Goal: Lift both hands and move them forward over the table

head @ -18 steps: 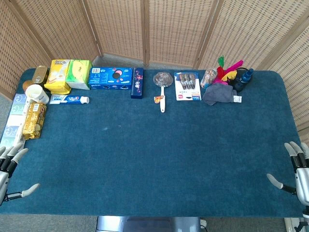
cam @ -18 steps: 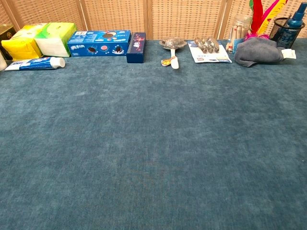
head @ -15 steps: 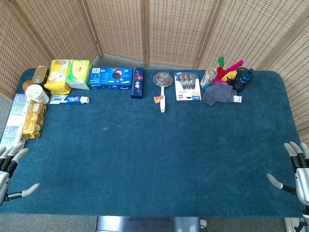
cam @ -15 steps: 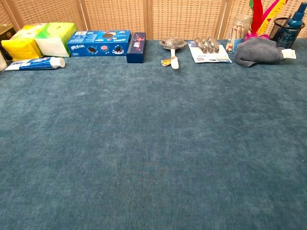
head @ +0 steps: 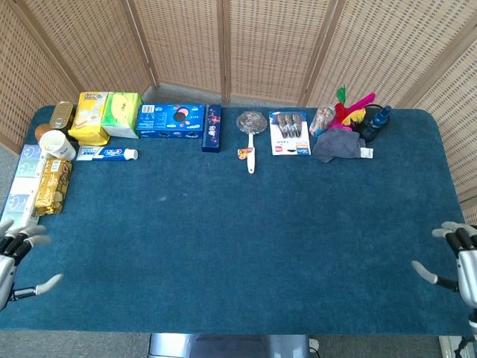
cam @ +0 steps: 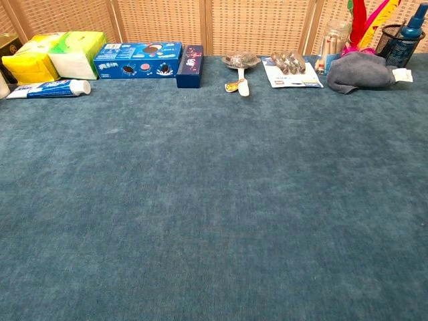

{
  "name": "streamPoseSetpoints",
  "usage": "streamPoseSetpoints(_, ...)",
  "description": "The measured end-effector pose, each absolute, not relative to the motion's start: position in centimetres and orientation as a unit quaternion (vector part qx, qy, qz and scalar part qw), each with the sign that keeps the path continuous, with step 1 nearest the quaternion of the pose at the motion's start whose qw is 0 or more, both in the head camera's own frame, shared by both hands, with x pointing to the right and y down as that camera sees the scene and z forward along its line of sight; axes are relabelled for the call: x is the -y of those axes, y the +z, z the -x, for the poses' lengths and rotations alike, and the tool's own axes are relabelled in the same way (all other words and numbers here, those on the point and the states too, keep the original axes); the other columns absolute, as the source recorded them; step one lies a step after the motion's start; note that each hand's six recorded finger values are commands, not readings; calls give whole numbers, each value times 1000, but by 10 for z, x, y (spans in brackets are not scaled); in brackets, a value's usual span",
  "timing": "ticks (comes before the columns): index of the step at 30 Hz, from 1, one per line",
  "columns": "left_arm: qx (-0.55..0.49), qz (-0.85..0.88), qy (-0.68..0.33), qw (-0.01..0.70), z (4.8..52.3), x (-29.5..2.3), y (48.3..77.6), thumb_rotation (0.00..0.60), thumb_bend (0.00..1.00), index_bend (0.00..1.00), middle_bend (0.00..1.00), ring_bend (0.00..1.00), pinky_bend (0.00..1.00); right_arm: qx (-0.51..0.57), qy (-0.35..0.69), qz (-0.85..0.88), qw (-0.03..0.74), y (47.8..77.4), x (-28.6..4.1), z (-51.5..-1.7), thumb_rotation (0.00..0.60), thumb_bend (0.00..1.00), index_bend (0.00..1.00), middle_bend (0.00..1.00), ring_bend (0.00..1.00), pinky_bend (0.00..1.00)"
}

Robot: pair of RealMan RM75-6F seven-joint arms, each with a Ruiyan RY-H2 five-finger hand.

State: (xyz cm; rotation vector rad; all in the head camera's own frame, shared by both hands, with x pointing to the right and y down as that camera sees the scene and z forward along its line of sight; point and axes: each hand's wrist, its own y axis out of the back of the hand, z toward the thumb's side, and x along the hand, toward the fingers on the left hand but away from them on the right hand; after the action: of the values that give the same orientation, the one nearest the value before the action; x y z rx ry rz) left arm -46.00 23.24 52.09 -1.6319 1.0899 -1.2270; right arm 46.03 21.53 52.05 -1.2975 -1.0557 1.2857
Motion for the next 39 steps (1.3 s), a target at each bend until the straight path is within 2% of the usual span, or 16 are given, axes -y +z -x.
streamPoseSetpoints(1,-437,643,-475,411,457,-225,522,64,0,998,990,965,917,430,522,537,505,521,-206,-456,0,0,766,825,862,899)
streamPoseSetpoints(2,-442,641,-465,422,454,-218,522,68,0,1000,1000,997,976,424,516,540,513,522,-199,-452,0,0,789,846,884,935)
streamPoseSetpoints(3,-445,637,-456,434,451,-211,522,71,0,1000,1000,1000,994,416,511,542,521,524,-192,-448,0,0,816,867,905,972)
streamPoseSetpoints(7,-442,616,-409,507,431,-175,525,90,0,1000,1000,1000,1000,366,509,546,556,534,-161,-433,0,0,859,888,926,1000)
streamPoseSetpoints(12,-402,598,-336,607,397,-141,525,87,0,1000,1000,1000,1000,292,528,518,606,541,-130,-419,0,0,872,890,928,1000)
streamPoseSetpoints(18,-280,561,-272,730,341,-105,535,86,0,1000,1000,1000,1000,152,554,432,696,544,-94,-392,0,0,872,890,928,1000)
streamPoseSetpoints(26,-160,534,-248,792,286,-92,560,90,0,1000,1000,1000,1000,6,549,349,759,549,-72,-341,0,0,872,886,928,1000)
streamPoseSetpoints(39,-94,500,-190,840,227,-87,578,91,0,1000,1000,1000,1000,-122,519,277,799,571,-72,-303,0,0,874,883,928,1000)
